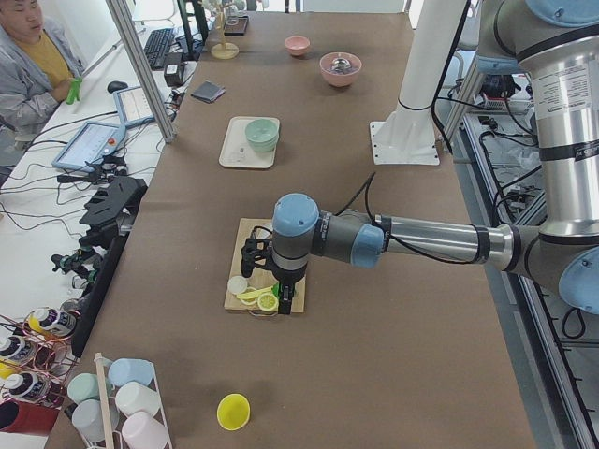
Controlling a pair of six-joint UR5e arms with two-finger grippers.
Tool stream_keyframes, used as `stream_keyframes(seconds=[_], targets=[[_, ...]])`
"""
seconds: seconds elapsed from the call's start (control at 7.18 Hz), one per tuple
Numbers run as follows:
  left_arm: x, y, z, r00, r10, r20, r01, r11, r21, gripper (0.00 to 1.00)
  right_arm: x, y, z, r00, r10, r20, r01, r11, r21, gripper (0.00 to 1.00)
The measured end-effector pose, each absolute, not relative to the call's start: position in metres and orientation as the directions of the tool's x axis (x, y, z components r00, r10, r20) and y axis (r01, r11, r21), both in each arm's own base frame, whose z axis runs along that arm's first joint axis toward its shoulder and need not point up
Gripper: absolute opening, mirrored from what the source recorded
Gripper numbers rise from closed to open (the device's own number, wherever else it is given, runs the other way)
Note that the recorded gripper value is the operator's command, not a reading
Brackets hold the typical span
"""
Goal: Stack pink bowl on green and place spoon
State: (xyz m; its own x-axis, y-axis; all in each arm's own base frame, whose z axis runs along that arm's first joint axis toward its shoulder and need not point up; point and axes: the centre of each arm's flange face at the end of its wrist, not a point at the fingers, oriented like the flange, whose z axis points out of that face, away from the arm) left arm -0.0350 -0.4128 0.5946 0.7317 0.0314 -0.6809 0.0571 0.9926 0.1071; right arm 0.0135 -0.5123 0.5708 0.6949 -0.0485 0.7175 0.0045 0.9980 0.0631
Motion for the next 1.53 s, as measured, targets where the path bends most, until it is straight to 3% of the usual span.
stream_keyframes(seconds=[0.56, 1.53], targets=[[-0.038, -0.388, 0.576, 0.725, 0.043, -0.687, 0.065, 0.989, 0.131, 0.99, 0.012, -0.512, 0.573, 0.693, -0.047, 0.719, 0.008, 0.998, 0.057, 1.00], [-0.028, -0.400, 0.576, 0.700, 0.083, -0.709, 0.108, 0.970, 0.220, 0.99, -0.033, -0.508, 0.557, 0.668, -0.158, 0.727, 0.085, 0.987, 0.137, 1.00]])
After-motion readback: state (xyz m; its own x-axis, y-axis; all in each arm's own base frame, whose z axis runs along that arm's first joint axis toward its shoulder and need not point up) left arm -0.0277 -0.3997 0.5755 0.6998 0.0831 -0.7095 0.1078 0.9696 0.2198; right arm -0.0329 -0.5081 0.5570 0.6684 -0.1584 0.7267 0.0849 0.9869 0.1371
